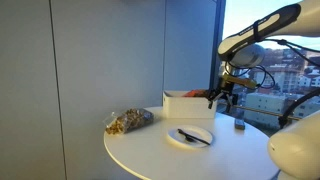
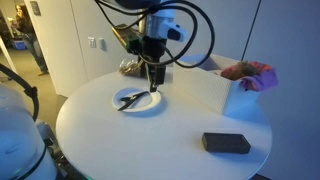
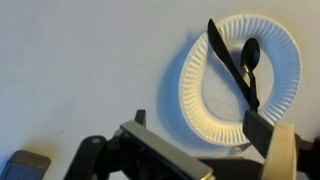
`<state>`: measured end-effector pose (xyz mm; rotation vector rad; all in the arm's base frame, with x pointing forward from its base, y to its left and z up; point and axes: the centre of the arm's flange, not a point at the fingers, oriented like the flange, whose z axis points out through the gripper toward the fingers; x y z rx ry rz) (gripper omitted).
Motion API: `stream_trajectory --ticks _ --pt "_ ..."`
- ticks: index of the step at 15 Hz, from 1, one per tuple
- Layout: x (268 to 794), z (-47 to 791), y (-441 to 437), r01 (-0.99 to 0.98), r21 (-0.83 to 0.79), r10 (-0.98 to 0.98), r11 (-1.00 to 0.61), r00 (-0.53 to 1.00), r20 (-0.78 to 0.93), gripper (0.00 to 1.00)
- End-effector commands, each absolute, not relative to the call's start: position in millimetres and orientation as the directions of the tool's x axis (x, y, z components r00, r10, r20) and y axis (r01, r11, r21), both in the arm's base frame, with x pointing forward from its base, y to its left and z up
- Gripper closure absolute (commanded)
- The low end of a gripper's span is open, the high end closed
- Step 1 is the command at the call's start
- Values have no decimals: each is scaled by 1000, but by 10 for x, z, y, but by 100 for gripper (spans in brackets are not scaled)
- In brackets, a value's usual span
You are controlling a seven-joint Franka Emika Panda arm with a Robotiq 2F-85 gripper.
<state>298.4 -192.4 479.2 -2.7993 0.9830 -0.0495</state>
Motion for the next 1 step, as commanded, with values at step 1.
stream_trajectory --ticks 1 --pt "2986 4799 -1926 -617 -175 -623 -767 782 -24 0"
